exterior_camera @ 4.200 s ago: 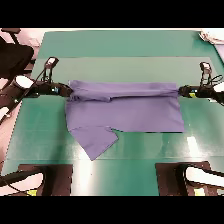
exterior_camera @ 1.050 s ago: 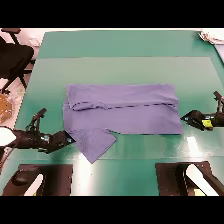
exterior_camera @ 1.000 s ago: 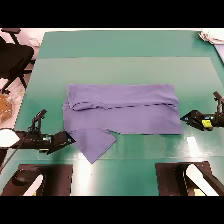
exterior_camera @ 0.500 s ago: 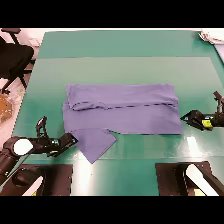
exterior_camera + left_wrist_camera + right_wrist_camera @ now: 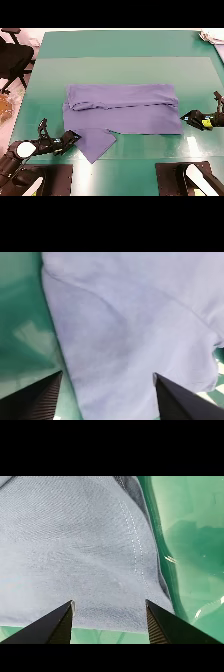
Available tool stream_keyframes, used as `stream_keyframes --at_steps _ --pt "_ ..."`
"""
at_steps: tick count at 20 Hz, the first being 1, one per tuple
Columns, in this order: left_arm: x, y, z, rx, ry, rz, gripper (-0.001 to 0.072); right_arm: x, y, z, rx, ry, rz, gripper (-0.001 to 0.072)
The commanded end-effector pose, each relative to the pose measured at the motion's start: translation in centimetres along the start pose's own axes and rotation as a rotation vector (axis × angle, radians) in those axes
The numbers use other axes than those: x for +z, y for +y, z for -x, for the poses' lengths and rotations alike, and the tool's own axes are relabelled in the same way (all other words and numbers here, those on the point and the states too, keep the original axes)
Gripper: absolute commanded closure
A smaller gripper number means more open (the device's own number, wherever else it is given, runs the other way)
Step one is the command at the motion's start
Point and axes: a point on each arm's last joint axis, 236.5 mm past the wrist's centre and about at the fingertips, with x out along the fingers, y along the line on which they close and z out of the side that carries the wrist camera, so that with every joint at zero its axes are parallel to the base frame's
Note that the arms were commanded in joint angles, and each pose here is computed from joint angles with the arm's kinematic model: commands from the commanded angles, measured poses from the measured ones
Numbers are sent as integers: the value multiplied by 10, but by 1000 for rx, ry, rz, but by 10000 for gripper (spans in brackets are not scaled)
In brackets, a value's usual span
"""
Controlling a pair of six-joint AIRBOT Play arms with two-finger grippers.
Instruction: Fold the shirts.
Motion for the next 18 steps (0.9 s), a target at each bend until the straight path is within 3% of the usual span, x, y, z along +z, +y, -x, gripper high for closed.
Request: stream_keyframes --at_steps 1,4,5,6,10,11,12,13,18 --pt "-4 5 -6 -7 13 35 11 0 0 0 0 0 0 209" --pt "0 1 -6 -22 -2 38 12 0 0 0 0 0 -1 209" --pt "1 -1 -5 -30 -10 40 76 0 0 0 0 0 -1 209" --pt "3 -2 -5 -36 -18 41 225 0 0 0 0 -1 0 209" --pt "6 -5 -5 -49 -27 45 248 1 -1 0 -2 -6 0 209" --pt "5 -6 -5 -54 -23 51 303 1 -1 0 -2 -7 0 209" --pt "4 -9 -5 -64 -21 49 541 1 -1 0 -2 -7 0 209" --pt "5 -13 -5 -83 -23 27 685 1 -1 0 -2 -7 0 209" --pt "1 -48 1 -233 -11 -8 684 -4 -3 0 -12 14 6 209"
